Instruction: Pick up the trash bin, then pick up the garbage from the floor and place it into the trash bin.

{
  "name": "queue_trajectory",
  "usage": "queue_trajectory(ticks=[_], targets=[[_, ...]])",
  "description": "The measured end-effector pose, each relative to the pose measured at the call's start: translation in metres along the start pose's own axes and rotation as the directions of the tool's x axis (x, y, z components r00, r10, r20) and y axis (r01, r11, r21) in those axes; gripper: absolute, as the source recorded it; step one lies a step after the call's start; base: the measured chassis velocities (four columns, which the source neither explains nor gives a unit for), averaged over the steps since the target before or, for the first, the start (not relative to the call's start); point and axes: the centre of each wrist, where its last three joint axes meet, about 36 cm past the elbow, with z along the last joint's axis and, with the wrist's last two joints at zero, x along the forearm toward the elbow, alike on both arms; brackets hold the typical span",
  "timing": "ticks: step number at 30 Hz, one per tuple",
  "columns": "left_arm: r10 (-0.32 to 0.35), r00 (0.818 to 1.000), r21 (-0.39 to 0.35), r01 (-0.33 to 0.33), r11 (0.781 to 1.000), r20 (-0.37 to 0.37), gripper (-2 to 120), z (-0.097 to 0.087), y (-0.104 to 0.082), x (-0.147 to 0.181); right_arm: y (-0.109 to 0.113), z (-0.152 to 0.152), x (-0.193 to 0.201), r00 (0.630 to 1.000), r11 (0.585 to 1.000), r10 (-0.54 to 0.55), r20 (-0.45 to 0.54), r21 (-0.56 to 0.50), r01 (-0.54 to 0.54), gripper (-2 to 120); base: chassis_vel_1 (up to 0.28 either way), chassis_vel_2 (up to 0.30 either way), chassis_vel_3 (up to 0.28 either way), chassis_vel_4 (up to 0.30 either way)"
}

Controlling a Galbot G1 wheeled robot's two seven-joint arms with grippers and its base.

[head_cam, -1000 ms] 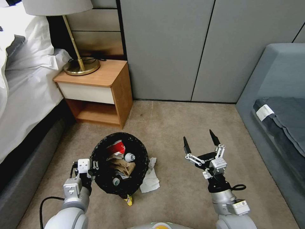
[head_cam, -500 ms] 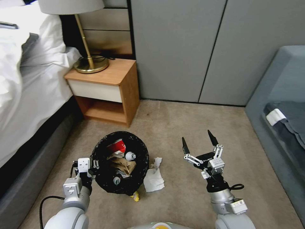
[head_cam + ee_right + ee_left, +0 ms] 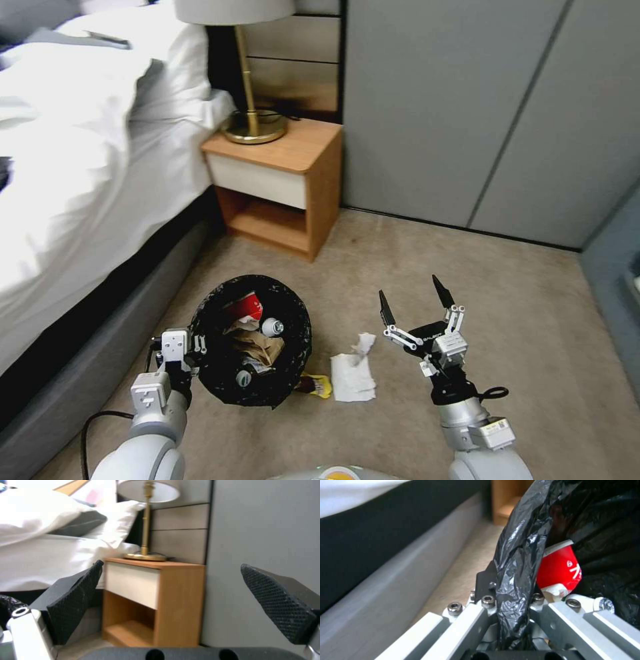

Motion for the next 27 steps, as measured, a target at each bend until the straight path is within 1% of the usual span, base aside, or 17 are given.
queue_trajectory(ticks=[4,9,12,13,15,16,18,19,22,23,24,25,26,27], targets=[[-0.001,1.000,0.002,0.001,1.000,0.000,1,0.000,0.000,-0.001,0.000,0.002,0.001,1.000,1.000,0.000,-0.007,0.000,0.000,100,0.104,0.112,0.136,0.110],[-0.002,1.000,0.002,0.002,1.000,-0.001,1,0.001,0.000,-0.001,-0.001,0.005,0.003,1.000,1.000,0.004,-0.021,0.000,-0.004,100,0.060,0.068,0.066,0.059],[-0.001,1.000,0.003,0.001,1.000,0.001,1,0.000,-0.001,-0.002,-0.001,0.007,0.005,0.997,1.000,0.007,-0.072,-0.003,-0.007,100,0.000,0.000,0.000,0.000],[-0.001,1.000,0.003,0.001,1.000,0.001,1,0.000,-0.001,-0.002,-0.001,0.007,0.005,0.997,1.000,0.007,-0.072,-0.003,-0.007,100,0.000,0.000,0.000,0.000],[0.000,1.000,0.003,0.000,1.000,0.004,1,-0.001,-0.001,-0.003,-0.002,0.009,0.006,0.988,1.000,0.014,-0.155,-0.015,-0.017,100,0.000,0.000,0.000,0.000],[0.000,1.000,0.003,0.000,1.000,0.004,1,-0.001,-0.001,-0.003,-0.002,0.009,0.006,0.988,1.000,0.014,-0.155,-0.015,-0.017,100,0.000,0.000,0.000,0.000],[0.000,1.000,0.004,0.000,1.000,0.005,1,-0.002,-0.001,-0.003,0.001,0.012,0.008,0.968,0.999,0.021,-0.250,-0.042,-0.033,100,0.000,0.000,0.000,0.000],[0.000,1.000,0.004,0.000,1.000,0.005,1,-0.002,-0.001,-0.003,0.001,0.012,0.008,0.968,0.999,0.021,-0.250,-0.042,-0.033,100,0.000,0.000,0.000,0.000],[-0.001,1.000,0.006,0.001,1.000,0.001,1,-0.001,-0.001,-0.001,0.007,0.022,0.009,0.917,0.994,0.029,-0.398,-0.084,-0.068,100,0.000,0.000,0.000,0.000],[-0.001,1.000,0.006,0.001,1.000,0.001,1,-0.001,-0.001,-0.001,0.007,0.022,0.009,0.917,0.994,0.029,-0.398,-0.084,-0.068,100,0.000,0.000,0.000,0.000],[-0.002,1.000,0.006,0.002,1.000,-0.002,1,0.000,-0.001,0.000,0.008,0.026,0.010,0.902,0.994,0.026,-0.432,-0.087,-0.070,100,0.000,0.000,0.000,0.000],[-0.004,1.000,0.005,0.004,1.000,-0.006,1,0.001,0.000,0.001,0.008,0.034,0.010,0.874,0.994,0.016,-0.485,-0.088,-0.067,100,0.000,0.000,0.000,0.000],[-0.005,1.000,0.004,0.005,1.000,-0.007,1,0.002,0.000,0.002,0.008,0.039,0.010,0.855,0.994,0.008,-0.519,-0.087,-0.062,100,0.000,0.000,0.000,0.000],[-0.005,1.000,0.004,0.005,1.000,-0.007,1,0.002,0.000,0.002,0.008,0.039,0.010,0.855,0.994,0.008,-0.519,-0.087,-0.062,100,0.000,0.000,0.000,0.000]])
